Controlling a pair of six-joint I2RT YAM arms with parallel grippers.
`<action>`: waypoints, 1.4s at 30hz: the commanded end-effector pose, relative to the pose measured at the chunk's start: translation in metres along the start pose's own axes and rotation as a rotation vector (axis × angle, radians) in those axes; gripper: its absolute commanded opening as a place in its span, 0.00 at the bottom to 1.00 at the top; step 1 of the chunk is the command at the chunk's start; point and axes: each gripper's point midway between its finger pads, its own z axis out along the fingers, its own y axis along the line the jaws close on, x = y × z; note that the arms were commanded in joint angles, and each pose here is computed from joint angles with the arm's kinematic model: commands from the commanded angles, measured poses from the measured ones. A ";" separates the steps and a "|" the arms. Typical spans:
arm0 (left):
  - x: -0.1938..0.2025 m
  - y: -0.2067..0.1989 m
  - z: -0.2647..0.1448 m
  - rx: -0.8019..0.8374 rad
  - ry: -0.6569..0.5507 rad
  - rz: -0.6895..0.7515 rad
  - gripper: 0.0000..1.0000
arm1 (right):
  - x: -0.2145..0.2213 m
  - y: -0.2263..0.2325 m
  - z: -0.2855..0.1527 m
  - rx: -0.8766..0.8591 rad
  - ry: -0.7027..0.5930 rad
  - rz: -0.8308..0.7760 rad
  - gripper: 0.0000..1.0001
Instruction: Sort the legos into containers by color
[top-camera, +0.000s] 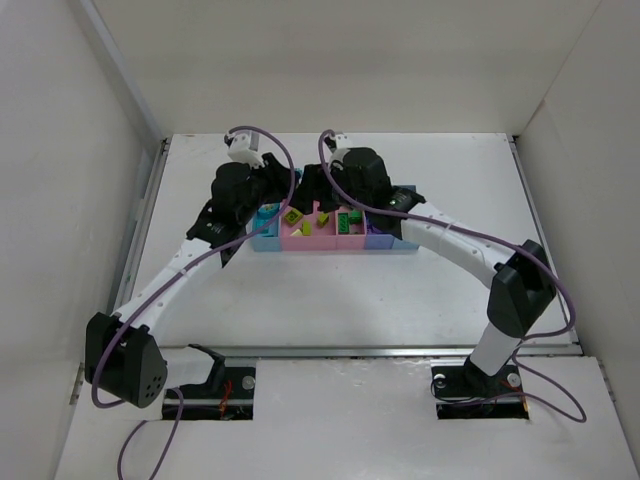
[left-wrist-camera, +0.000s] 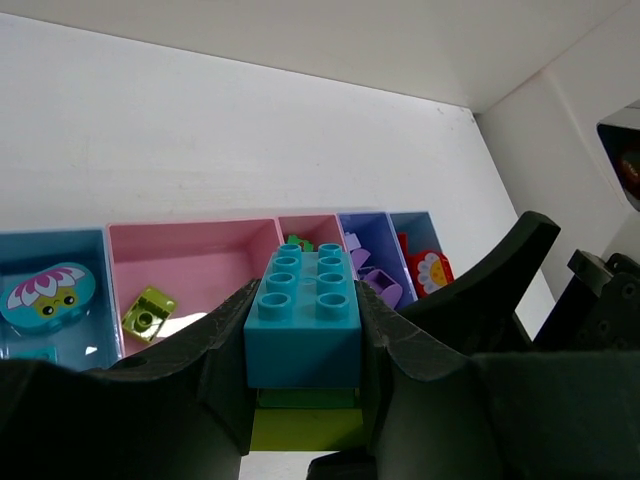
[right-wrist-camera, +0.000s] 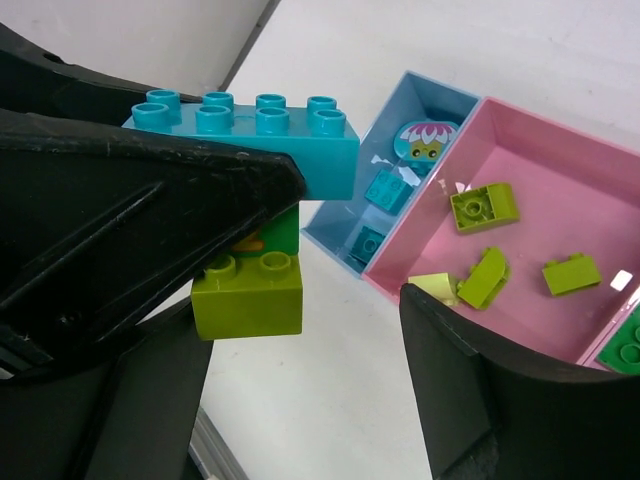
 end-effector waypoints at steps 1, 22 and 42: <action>-0.014 -0.029 -0.008 0.095 -0.021 -0.021 0.00 | -0.060 0.047 -0.004 -0.149 -0.197 0.000 0.78; -0.008 -0.027 -0.010 0.104 0.028 -0.160 0.00 | -0.077 0.057 -0.027 -0.208 -0.337 0.108 0.63; -0.041 0.003 -0.006 0.031 -0.059 -0.120 0.00 | -0.036 0.018 -0.023 -0.055 -0.234 0.049 0.00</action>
